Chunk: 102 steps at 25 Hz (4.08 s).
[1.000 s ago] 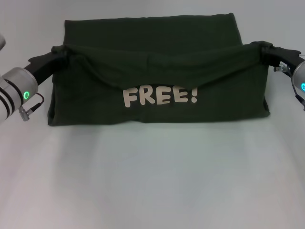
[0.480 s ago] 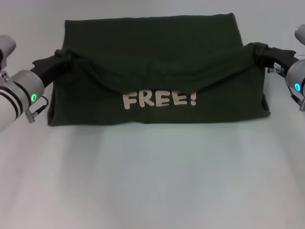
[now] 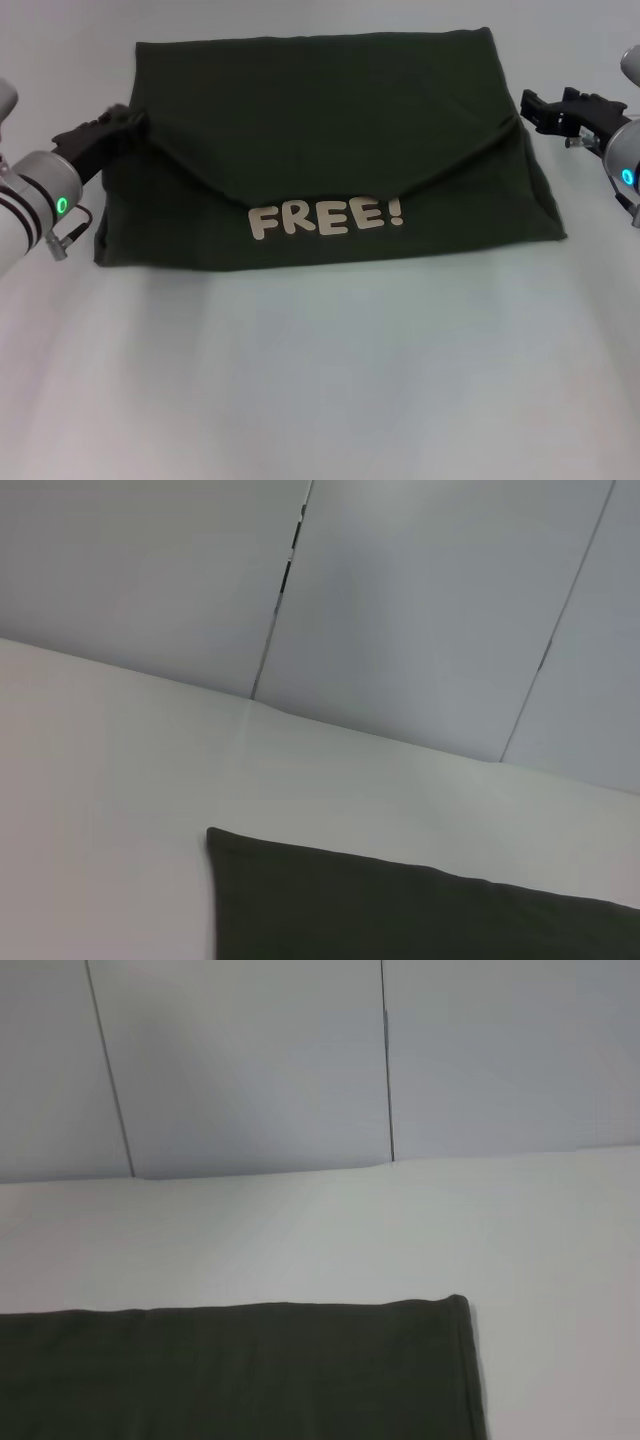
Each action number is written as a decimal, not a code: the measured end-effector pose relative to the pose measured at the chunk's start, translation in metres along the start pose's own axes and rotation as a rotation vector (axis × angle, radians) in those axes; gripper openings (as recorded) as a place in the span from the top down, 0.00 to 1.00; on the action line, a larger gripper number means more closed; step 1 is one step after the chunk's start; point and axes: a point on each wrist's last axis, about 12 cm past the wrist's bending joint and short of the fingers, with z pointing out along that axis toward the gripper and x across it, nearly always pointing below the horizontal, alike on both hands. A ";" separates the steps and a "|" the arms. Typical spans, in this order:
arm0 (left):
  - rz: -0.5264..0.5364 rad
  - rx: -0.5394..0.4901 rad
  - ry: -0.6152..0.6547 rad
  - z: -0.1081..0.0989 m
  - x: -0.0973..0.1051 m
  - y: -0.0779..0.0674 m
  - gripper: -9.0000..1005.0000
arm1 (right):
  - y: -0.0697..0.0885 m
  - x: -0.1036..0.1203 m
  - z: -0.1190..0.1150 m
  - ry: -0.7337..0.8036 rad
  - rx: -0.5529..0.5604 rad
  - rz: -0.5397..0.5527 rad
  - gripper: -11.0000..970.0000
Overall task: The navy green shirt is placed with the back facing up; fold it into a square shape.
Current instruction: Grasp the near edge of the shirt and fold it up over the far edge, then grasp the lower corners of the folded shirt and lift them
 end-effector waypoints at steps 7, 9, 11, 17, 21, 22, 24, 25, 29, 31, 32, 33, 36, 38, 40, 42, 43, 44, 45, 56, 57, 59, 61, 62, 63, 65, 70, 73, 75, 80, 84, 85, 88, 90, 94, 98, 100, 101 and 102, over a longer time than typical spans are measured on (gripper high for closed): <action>0.008 -0.014 0.000 0.000 -0.004 0.005 0.44 | 0.000 -0.001 0.000 -0.002 0.000 -0.001 0.35; -0.002 -0.026 -0.004 0.000 -0.008 0.009 0.39 | -0.001 -0.001 0.000 -0.002 0.002 -0.001 0.29; -0.030 -0.036 -0.003 -0.002 -0.013 0.019 0.35 | -0.002 0.000 -0.001 -0.002 0.005 0.002 0.26; -0.119 0.144 0.037 -0.026 -0.024 0.036 0.16 | -0.021 0.002 -0.013 -0.063 -0.008 0.129 0.26; -0.100 0.315 0.091 -0.047 -0.029 0.033 0.11 | -0.042 -0.002 -0.029 -0.111 -0.088 0.236 0.26; -0.094 0.342 0.113 -0.050 -0.030 0.032 0.11 | -0.046 -0.002 -0.033 -0.116 -0.118 0.259 0.26; -0.062 0.380 0.192 -0.057 -0.030 0.033 0.11 | -0.056 -0.005 -0.043 -0.118 -0.174 0.289 0.26; -0.050 0.385 0.219 -0.059 -0.029 0.035 0.11 | -0.060 -0.006 -0.048 -0.112 -0.205 0.297 0.26; -0.014 0.371 0.328 -0.066 -0.027 0.040 0.11 | -0.073 -0.016 -0.064 -0.062 -0.301 0.272 0.26; -0.028 0.327 0.370 -0.068 -0.023 0.046 0.11 | -0.078 -0.018 -0.068 -0.031 -0.321 0.261 0.26; -0.043 0.305 0.389 -0.068 -0.021 0.049 0.11 | -0.082 -0.020 -0.071 -0.006 -0.327 0.256 0.26; -0.056 0.290 0.402 -0.069 -0.020 0.051 0.11 | -0.084 -0.021 -0.072 0.003 -0.327 0.254 0.26; -0.089 0.270 0.420 -0.069 -0.019 0.052 0.11 | -0.088 -0.021 -0.074 0.023 -0.319 0.251 0.26; -0.090 0.249 0.416 -0.069 -0.019 0.055 0.11 | -0.089 -0.021 -0.074 0.025 -0.314 0.250 0.26; -0.089 0.237 0.415 -0.068 -0.020 0.057 0.11 | -0.091 -0.021 -0.073 0.025 -0.304 0.250 0.26; -0.088 0.229 0.418 -0.067 -0.021 0.057 0.11 | -0.090 -0.022 -0.072 0.022 -0.296 0.247 0.26; -0.081 0.218 0.419 -0.067 -0.021 0.058 0.11 | -0.089 -0.022 -0.071 0.022 -0.295 0.246 0.26; -0.074 0.209 0.420 -0.066 -0.021 0.059 0.11 | -0.089 -0.022 -0.070 0.021 -0.294 0.245 0.26; -0.066 0.197 0.420 -0.065 -0.020 0.060 0.11 | -0.087 -0.022 -0.069 0.021 -0.294 0.244 0.26; -0.010 0.159 0.464 -0.052 -0.001 0.051 0.11 | -0.082 -0.020 -0.066 0.025 -0.296 0.245 0.26; -0.008 0.157 0.468 -0.051 0.000 0.050 0.11 | -0.081 -0.021 -0.066 0.026 -0.299 0.243 0.26; -0.008 0.155 0.472 -0.050 0.002 0.049 0.11 | -0.080 -0.021 -0.065 0.029 -0.301 0.240 0.26; -0.010 0.157 0.474 -0.050 0.003 0.048 0.11 | -0.080 -0.021 -0.065 0.030 -0.302 0.239 0.26; -0.011 0.160 0.477 -0.049 0.004 0.047 0.11 | -0.080 -0.021 -0.065 0.030 -0.302 0.238 0.26; -0.011 0.162 0.478 -0.049 0.004 0.046 0.11 | -0.080 -0.021 -0.065 0.030 -0.302 0.238 0.26; -0.010 0.166 0.480 -0.048 0.004 0.045 0.11 | -0.080 -0.021 -0.065 0.030 -0.303 0.237 0.26; 0.002 0.189 0.493 -0.047 0.004 0.040 0.11 | -0.079 -0.020 -0.065 0.033 -0.303 0.237 0.26; 0.009 0.194 0.499 -0.046 0.005 0.038 0.12 | -0.079 -0.020 -0.065 0.035 -0.304 0.239 0.26; 0.009 0.192 0.499 -0.046 0.005 0.039 0.12 | -0.079 -0.019 -0.065 0.036 -0.304 0.239 0.26; 0.009 0.182 0.496 -0.046 0.006 0.040 0.12 | -0.078 -0.018 -0.064 0.041 -0.304 0.238 0.26; 0.005 0.165 0.489 -0.047 0.009 0.041 0.16 | -0.078 -0.016 -0.064 0.052 -0.302 0.235 0.26; 0.005 0.165 0.489 -0.047 0.009 0.041 0.19 | -0.078 -0.016 -0.064 0.053 -0.301 0.234 0.26; 0.006 0.167 0.490 -0.046 0.008 0.040 0.27 | -0.078 -0.016 -0.064 0.054 -0.300 0.236 0.26; 0.005 0.167 0.490 -0.045 0.008 0.039 0.34 | -0.078 -0.016 -0.064 0.054 -0.300 0.237 0.26; -0.022 0.141 0.482 -0.044 0.006 0.042 0.51 | -0.077 -0.015 -0.064 0.056 -0.301 0.240 0.26; -0.036 0.132 0.481 -0.044 0.005 0.043 0.70 | -0.077 -0.014 -0.064 0.058 -0.302 0.240 0.26; -0.036 0.133 0.481 -0.043 0.004 0.043 0.76 | -0.076 -0.014 -0.064 0.058 -0.302 0.240 0.26; -0.037 0.134 0.482 -0.043 0.004 0.042 0.78 | -0.076 -0.014 -0.064 0.058 -0.303 0.240 0.26; -0.036 0.135 0.482 -0.043 0.004 0.042 0.80 | -0.076 -0.014 -0.064 0.059 -0.303 0.240 0.26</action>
